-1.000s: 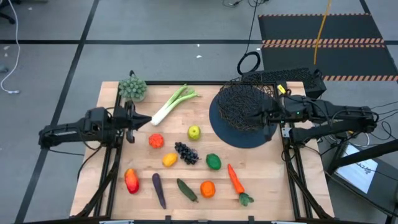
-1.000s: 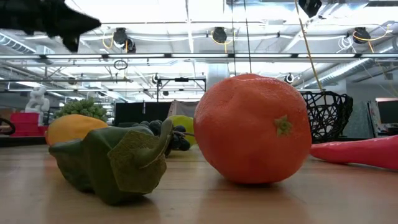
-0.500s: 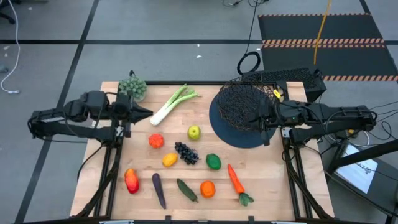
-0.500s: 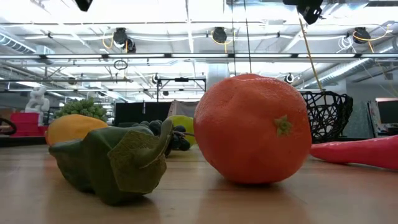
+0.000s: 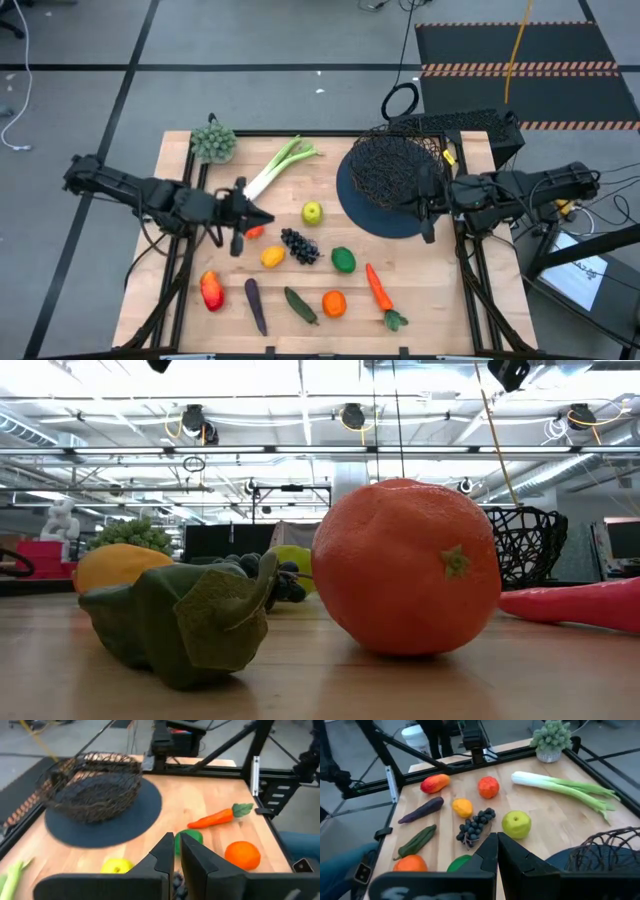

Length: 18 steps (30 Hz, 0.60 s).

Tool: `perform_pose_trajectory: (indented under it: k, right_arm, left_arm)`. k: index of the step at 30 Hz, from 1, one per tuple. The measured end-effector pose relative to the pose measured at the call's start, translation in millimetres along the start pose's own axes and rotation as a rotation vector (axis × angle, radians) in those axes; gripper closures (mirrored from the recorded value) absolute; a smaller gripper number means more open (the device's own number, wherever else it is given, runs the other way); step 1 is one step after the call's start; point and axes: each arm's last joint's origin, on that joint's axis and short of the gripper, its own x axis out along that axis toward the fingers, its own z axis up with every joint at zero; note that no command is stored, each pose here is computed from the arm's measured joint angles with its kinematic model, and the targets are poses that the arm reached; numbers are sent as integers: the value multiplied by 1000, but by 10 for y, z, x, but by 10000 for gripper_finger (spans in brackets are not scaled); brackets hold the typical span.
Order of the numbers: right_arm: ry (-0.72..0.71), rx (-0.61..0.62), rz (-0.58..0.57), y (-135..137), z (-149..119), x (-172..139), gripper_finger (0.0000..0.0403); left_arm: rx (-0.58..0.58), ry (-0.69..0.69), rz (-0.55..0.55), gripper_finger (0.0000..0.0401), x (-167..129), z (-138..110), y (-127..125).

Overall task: Build produce basket
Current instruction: Put the orange carrot into the black wire basket

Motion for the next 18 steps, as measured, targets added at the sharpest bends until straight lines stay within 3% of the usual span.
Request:
perform_pose_trajectory:
  k: [5,18]
  right_arm:
    - [65,-37,10,183,-96,139,389]
    - [387,98,-21,816,-722,753,299]
  left_arm:
    - [42,3,-32,371,164,-32,-167]
    - [64,13,-36,371,432,-89,-280]
